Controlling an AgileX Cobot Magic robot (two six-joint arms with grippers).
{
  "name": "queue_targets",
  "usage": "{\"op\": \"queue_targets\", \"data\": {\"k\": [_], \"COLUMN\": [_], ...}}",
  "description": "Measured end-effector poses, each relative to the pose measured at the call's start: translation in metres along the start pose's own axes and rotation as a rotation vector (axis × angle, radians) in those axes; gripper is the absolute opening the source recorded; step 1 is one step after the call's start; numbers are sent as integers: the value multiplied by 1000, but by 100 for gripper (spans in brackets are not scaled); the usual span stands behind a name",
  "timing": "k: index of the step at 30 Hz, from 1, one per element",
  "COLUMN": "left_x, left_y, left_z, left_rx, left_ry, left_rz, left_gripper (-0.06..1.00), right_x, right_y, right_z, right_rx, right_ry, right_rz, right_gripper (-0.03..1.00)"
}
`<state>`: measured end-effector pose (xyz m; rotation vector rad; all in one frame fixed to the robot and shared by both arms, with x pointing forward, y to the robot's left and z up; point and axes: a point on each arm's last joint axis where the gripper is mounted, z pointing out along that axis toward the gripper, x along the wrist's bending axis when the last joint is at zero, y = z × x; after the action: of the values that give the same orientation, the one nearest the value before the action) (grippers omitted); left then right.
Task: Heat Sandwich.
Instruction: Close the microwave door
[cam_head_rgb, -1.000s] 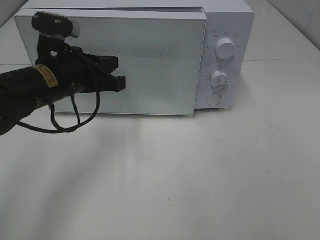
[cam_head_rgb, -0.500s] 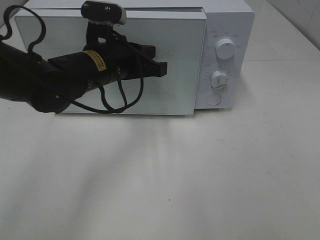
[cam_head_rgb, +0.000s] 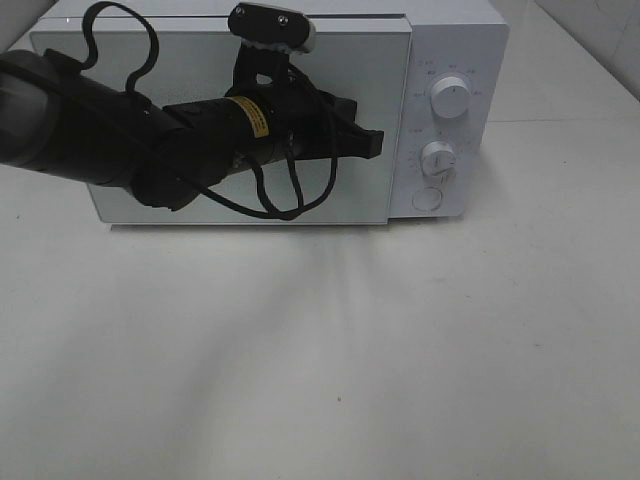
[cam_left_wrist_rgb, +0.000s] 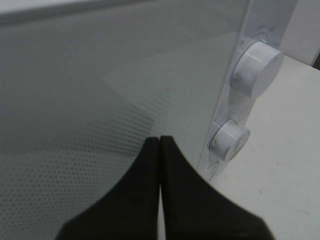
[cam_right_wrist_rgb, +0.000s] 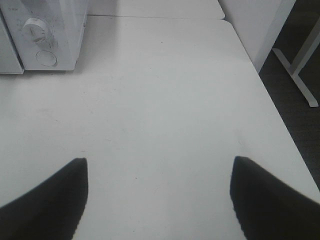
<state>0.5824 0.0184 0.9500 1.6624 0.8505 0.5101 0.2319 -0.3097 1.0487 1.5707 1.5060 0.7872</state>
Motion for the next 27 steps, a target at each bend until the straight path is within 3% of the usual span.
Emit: {"op": "queue_targets", "data": {"k": [27], "left_x": [-5], "left_y": [9], "left_z": [21], "left_rx": [31], "left_ry": [9], "left_rz": [3], "left_gripper": [0], "right_x": [0], "right_y": [0], "right_z": [0], "right_rx": [0], "right_ry": [3], "right_rz": [1], "right_gripper": [76]}}
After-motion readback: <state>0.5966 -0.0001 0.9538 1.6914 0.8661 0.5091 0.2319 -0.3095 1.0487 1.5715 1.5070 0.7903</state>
